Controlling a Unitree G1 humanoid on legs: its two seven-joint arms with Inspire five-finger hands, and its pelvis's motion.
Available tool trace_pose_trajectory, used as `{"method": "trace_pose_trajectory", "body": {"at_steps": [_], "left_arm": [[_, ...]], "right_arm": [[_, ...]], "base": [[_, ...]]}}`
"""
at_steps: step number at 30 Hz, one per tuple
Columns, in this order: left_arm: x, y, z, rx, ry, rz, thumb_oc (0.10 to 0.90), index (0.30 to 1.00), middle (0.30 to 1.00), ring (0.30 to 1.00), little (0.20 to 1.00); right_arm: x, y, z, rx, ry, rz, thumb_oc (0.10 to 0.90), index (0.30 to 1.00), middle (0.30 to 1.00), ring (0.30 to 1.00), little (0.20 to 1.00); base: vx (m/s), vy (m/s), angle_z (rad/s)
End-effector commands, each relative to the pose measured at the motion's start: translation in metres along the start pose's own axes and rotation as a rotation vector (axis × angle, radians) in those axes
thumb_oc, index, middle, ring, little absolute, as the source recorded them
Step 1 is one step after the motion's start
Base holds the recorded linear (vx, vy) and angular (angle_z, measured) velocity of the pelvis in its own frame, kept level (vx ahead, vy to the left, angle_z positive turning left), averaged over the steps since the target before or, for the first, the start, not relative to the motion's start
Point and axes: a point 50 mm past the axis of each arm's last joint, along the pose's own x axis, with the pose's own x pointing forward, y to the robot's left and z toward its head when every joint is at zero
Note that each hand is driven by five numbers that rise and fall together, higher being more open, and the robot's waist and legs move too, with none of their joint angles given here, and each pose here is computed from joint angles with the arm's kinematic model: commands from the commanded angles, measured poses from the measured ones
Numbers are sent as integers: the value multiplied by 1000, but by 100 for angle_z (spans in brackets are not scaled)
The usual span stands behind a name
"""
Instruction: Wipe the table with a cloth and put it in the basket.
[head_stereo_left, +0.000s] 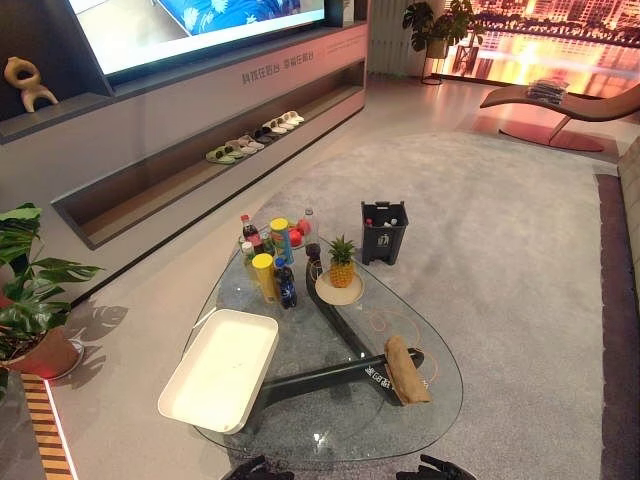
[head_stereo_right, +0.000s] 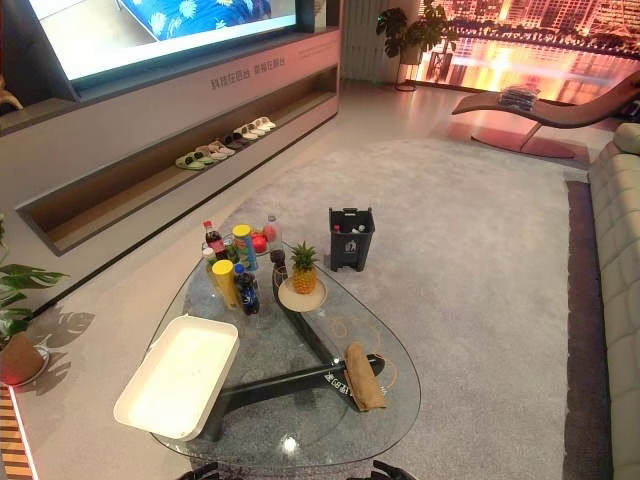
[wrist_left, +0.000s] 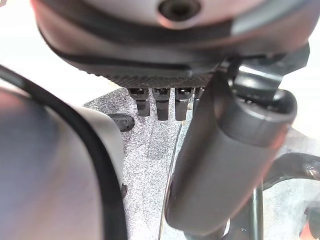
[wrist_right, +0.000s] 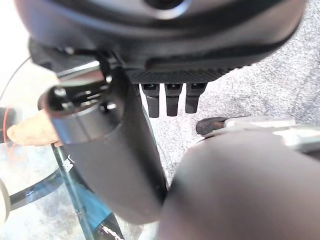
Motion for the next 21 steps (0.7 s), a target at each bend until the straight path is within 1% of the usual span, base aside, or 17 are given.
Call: {"method": "trace_pose_trajectory", "body": {"at_steps": [1,5,9,10,11,15,18,20,21], "left_arm": [[5,-11,24,12,-40,-17,800,900,900,900,900],[5,-10,26,11,-43,-10,800,900,900,900,900],[5,-10,33,-5,-62,-1,800,900,900,900,900],[5,-10,33,-5,-62,-1,800,900,900,900,900],[5,-9,34,-24,-61,22,800,900,900,900,900],[4,-8,35,-41,-70,45,800,900,900,900,900],[3,-10,36,-52,-79,52,800,900,900,900,900],[3,-15,43,-92,-104,44,800,900,900,900,900],[3,-16,46,-96,-115,42,800,900,900,900,900]], "right_arm": [[3,8,33,-84,-144,4,800,900,900,900,900],[2,13,50,-100,-240,-5,800,900,900,900,900],[-2,18,77,-120,-375,-27,800,900,900,900,900],[-2,18,77,-120,-375,-27,800,900,900,900,900],[-8,24,98,-120,-468,-48,800,900,900,900,900],[-26,33,135,-123,-618,-92,800,900,900,900,900],[-40,38,151,-122,-702,-121,800,900,900,900,900],[-55,39,169,-108,-822,-179,800,900,900,900,900],[-58,39,174,-103,-845,-185,800,900,900,900,900]], "base": [[37,-11,0],[37,-12,0],[0,0,0],[0,0,0],[0,0,0],[4,3,-10],[1,8,-5],[-71,44,-2],[-120,41,-2]]}}
